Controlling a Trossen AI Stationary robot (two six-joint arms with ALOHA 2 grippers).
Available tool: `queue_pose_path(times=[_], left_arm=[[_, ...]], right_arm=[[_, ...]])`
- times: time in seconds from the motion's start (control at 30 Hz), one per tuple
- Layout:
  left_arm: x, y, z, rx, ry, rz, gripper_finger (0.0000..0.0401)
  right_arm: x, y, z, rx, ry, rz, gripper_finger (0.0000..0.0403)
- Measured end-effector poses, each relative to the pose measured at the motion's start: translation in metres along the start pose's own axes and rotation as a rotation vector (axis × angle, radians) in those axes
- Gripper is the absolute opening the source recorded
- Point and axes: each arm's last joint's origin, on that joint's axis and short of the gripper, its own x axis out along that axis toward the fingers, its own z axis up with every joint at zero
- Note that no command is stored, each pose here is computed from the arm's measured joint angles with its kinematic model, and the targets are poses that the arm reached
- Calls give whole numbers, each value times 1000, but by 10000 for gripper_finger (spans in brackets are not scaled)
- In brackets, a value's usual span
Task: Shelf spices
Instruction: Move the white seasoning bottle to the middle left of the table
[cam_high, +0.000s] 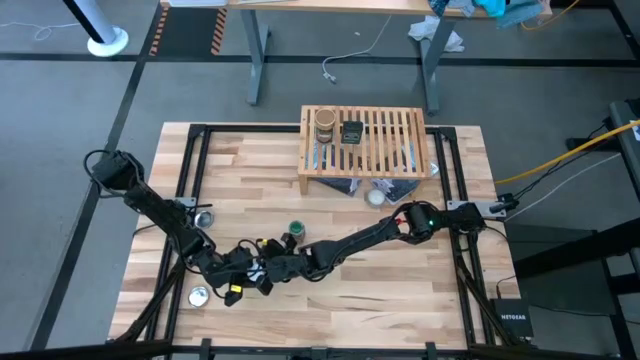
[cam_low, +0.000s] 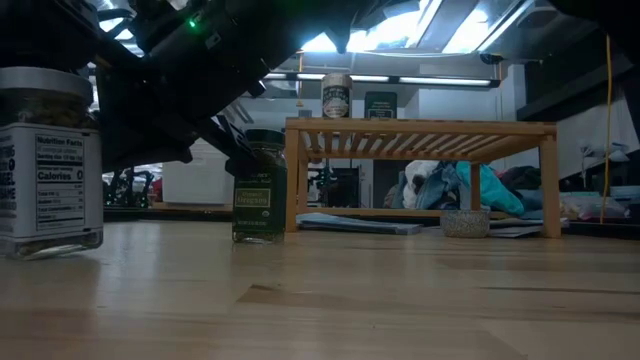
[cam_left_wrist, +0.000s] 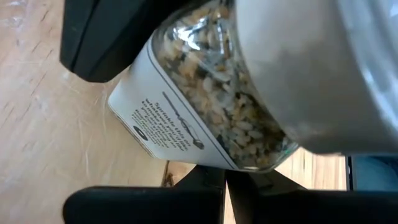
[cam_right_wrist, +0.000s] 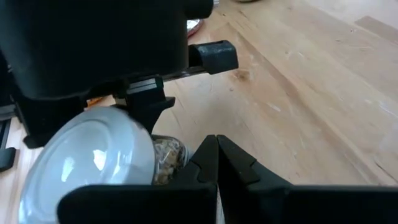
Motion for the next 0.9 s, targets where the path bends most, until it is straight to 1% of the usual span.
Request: queue_pose_path(times=[0.47,0.77,0.9], left_arm=[[1,4,3,-19,-3,21,0],[1,3,3,-27,-2,16,0],[1,2,4,-57,-9,0,0]], right_arm=[[2,-4,4,-1,-11,-11,1],[1,-2,4,2,-7,8,1],[3,-4,6,10,-16,14,1]])
